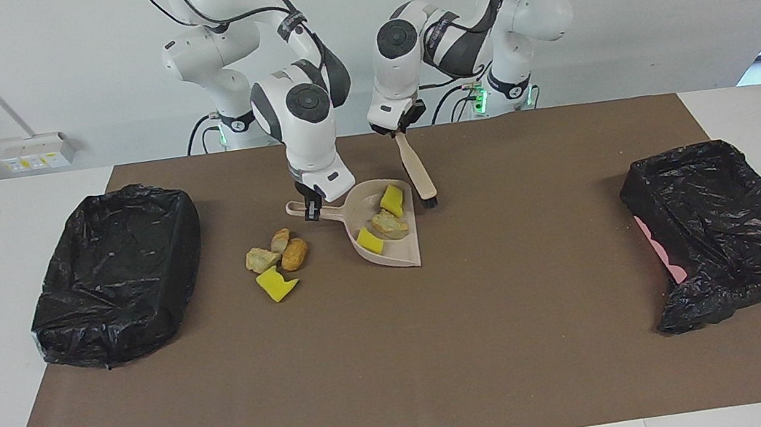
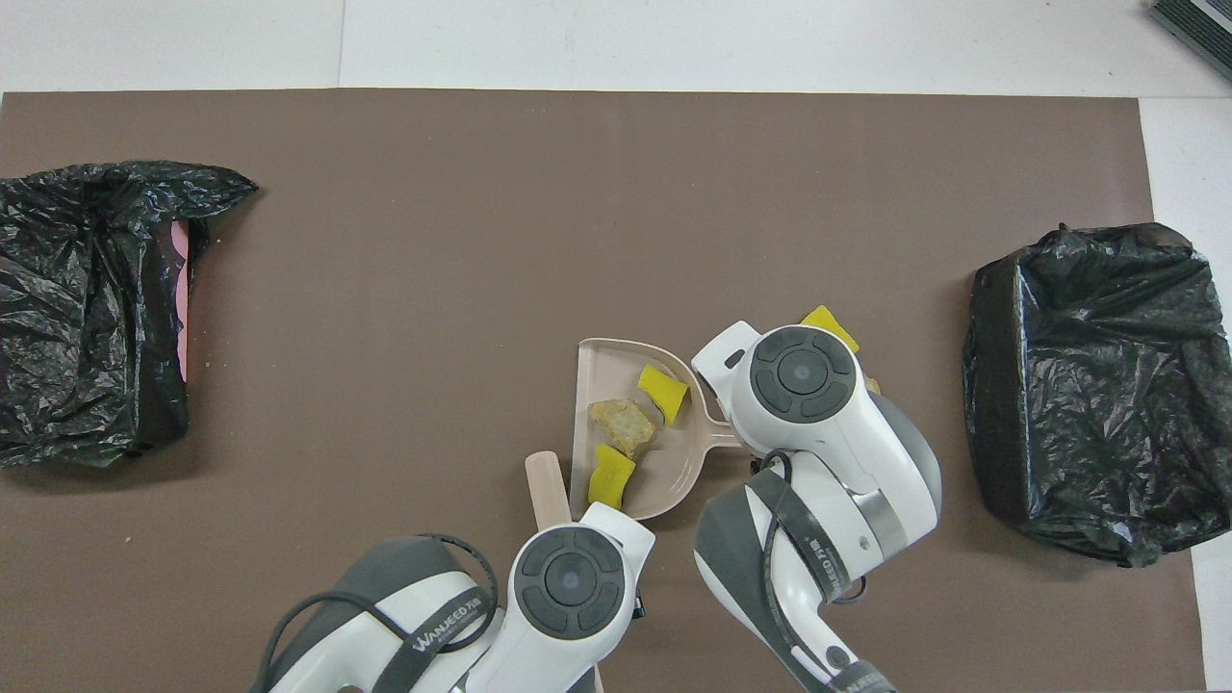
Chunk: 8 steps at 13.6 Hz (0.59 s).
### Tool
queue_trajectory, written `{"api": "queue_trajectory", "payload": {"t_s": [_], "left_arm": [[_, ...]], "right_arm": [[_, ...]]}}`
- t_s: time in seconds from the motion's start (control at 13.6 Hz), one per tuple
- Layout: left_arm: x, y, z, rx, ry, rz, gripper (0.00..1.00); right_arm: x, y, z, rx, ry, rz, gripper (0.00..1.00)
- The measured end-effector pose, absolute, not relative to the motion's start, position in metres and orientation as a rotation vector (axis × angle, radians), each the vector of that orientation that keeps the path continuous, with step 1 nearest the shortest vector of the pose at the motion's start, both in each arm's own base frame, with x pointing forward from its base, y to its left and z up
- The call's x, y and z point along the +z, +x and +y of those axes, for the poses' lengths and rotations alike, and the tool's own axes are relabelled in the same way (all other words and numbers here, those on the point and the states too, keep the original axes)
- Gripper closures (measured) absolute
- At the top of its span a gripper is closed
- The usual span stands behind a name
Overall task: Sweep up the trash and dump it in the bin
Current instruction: 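Carry the loaded dustpan to the black bag with the right gripper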
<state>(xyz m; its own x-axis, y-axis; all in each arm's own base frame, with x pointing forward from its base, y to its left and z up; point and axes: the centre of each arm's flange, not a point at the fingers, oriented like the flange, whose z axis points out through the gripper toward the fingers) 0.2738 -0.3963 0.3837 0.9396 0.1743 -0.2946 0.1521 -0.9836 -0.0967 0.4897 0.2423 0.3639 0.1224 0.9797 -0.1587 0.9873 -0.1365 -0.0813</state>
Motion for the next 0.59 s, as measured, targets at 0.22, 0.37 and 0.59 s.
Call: {"api": "queue_trajectory", "payload": {"t_s": [0.22, 0.37, 0.59], "left_arm": [[0.377, 0.24, -0.396, 0.403, -3.059, -0.231, 0.74], [0.369, 0.227, -0.398, 0.378, -3.077, -0.198, 0.74], [0.362, 0.213, -0.407, 0.318, -3.131, -0.157, 0.74]], "right_arm": [[0.373, 0.499, 0.223, -0.264, 2.356, 1.99, 0.68], [0.394, 0.507, 0.196, -0.247, 2.395, 1.943, 0.68], [0.442, 0.514, 0.142, -0.183, 2.443, 1.883, 0.68]]}}
